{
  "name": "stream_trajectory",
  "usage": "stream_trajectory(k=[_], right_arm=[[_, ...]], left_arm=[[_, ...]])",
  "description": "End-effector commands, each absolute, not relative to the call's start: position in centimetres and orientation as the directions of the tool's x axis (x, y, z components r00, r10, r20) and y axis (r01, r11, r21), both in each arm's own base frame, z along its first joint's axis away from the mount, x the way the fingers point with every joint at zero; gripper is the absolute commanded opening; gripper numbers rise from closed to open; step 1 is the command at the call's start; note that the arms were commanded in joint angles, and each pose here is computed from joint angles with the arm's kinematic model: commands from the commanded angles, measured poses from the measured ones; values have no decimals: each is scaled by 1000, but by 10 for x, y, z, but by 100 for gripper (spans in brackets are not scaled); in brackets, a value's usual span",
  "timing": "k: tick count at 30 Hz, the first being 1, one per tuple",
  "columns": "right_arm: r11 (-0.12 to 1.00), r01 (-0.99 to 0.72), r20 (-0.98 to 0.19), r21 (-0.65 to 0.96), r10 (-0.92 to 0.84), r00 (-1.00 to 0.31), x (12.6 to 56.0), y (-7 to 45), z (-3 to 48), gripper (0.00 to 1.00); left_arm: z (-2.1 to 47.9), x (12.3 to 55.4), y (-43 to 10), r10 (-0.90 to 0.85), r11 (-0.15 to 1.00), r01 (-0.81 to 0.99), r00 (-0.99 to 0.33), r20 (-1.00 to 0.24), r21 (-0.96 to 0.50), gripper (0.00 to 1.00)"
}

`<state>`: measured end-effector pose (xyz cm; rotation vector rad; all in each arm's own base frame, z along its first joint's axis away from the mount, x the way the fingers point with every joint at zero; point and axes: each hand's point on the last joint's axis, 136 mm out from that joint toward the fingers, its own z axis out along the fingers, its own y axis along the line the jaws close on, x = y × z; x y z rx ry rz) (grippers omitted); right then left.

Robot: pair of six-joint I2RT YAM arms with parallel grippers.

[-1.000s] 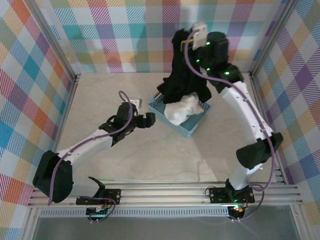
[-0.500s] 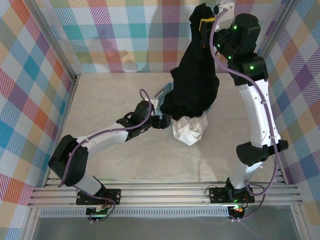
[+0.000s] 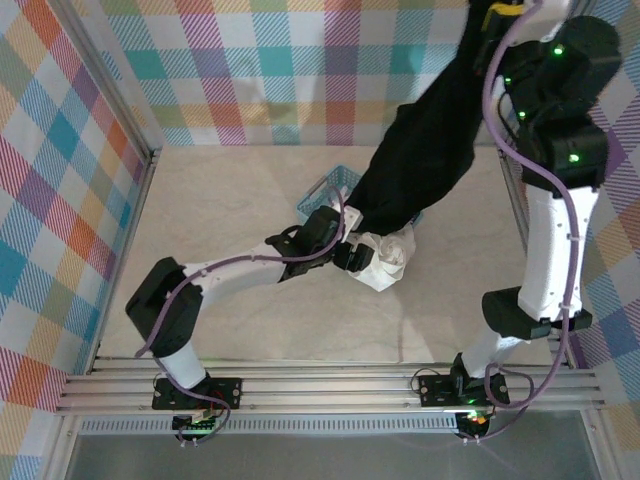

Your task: Fold the inside-out t-shirt

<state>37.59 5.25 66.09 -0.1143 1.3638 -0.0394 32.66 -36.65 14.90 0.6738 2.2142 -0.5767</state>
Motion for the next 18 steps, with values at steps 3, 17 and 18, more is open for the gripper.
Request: stream_trajectory(k=[3,17,18], right_arm=[[923,328,-915,-201,-297,275,333,-11,707,0],[953,134,-962,-273,-270,-39,413,13,586,0],[956,118,-964,-267,-263,-44,415,16,582,0]], left_arm=[[123,343,-369,406,789,610,-599,-690,-65,91],[90,402,-317,381,896,442,-712,-589,45,89],[88,407,-306,380,904,421,-718,-583,71,89]])
